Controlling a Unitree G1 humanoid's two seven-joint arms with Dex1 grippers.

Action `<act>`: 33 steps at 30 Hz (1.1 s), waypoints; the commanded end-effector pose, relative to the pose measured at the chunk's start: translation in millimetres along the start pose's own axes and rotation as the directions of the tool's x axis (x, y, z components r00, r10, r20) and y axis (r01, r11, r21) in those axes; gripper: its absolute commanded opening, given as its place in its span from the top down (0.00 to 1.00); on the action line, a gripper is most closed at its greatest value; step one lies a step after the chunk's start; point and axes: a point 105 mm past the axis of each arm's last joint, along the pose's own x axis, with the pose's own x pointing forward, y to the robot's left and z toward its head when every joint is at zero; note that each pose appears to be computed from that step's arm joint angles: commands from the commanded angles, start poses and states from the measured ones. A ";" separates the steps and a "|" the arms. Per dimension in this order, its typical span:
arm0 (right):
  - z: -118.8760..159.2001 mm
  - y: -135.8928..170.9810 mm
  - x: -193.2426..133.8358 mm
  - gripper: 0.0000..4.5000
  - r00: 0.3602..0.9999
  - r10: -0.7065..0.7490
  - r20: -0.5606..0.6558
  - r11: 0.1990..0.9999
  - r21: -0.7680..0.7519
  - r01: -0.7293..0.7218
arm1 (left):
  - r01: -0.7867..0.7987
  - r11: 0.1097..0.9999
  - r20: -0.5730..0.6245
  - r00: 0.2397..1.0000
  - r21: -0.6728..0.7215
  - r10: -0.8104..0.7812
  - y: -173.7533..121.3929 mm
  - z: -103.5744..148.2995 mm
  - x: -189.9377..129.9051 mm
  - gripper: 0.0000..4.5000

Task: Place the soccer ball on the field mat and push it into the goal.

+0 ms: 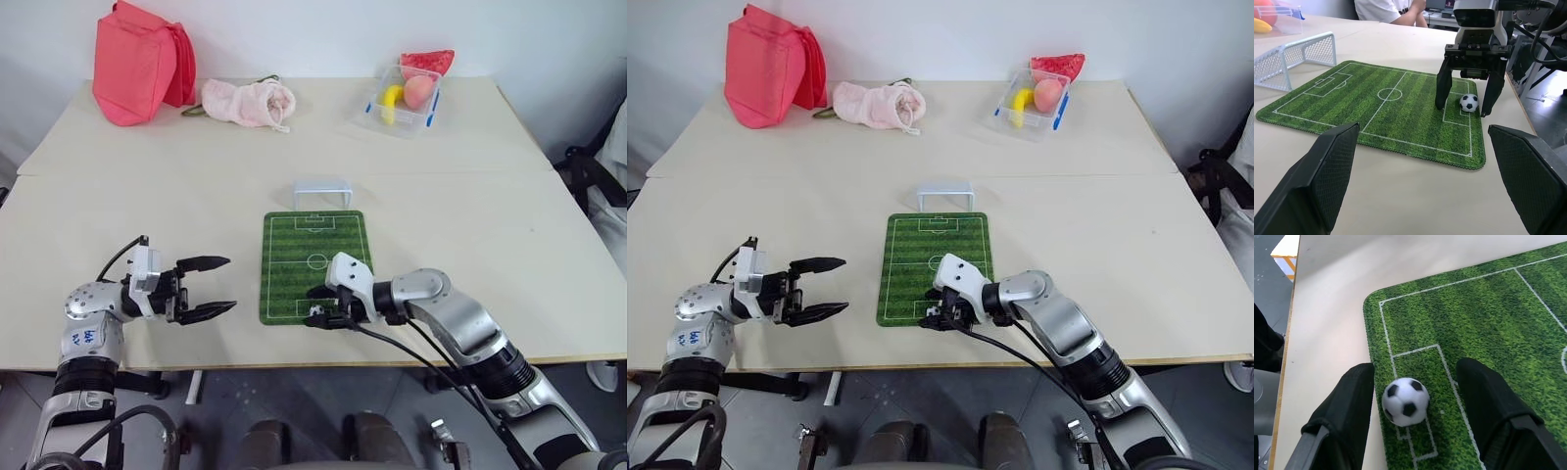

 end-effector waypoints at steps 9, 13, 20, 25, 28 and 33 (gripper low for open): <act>59.5 12.8 -18.0 0.41 0.996 -0.001 0.089 0.982 -0.189 0.017 | 0.023 0.999 0.013 1.000 0.028 -0.023 0.1 6.9 -1.2 0.00; 61.2 33.0 -21.6 0.66 0.995 0.031 0.096 0.984 -0.176 -0.014 | 0.031 0.999 0.012 0.999 0.022 -0.032 -1.8 6.2 -2.4 0.00; 13.0 48.9 -13.2 0.99 0.995 0.084 -0.055 0.984 -0.156 -0.091 | 0.059 0.998 0.011 0.998 0.012 -0.059 -3.6 7.6 -0.7 0.00; 3.9 47.9 -3.3 0.99 0.995 0.088 -0.045 0.989 -0.113 -0.093 | 0.075 0.997 0.001 0.997 0.005 -0.075 -4.6 9.0 -0.4 0.00; 4.2 39.9 -1.1 0.99 0.998 0.057 -0.014 0.995 -0.081 -0.058 | 0.075 0.997 0.000 0.997 0.003 -0.075 -4.4 9.5 -0.9 0.00; 9.3 -4.2 -17.7 0.99 0.995 -0.101 0.014 0.992 -0.071 0.102 | 0.072 0.997 0.000 0.997 0.003 -0.072 -3.5 9.2 -1.4 0.00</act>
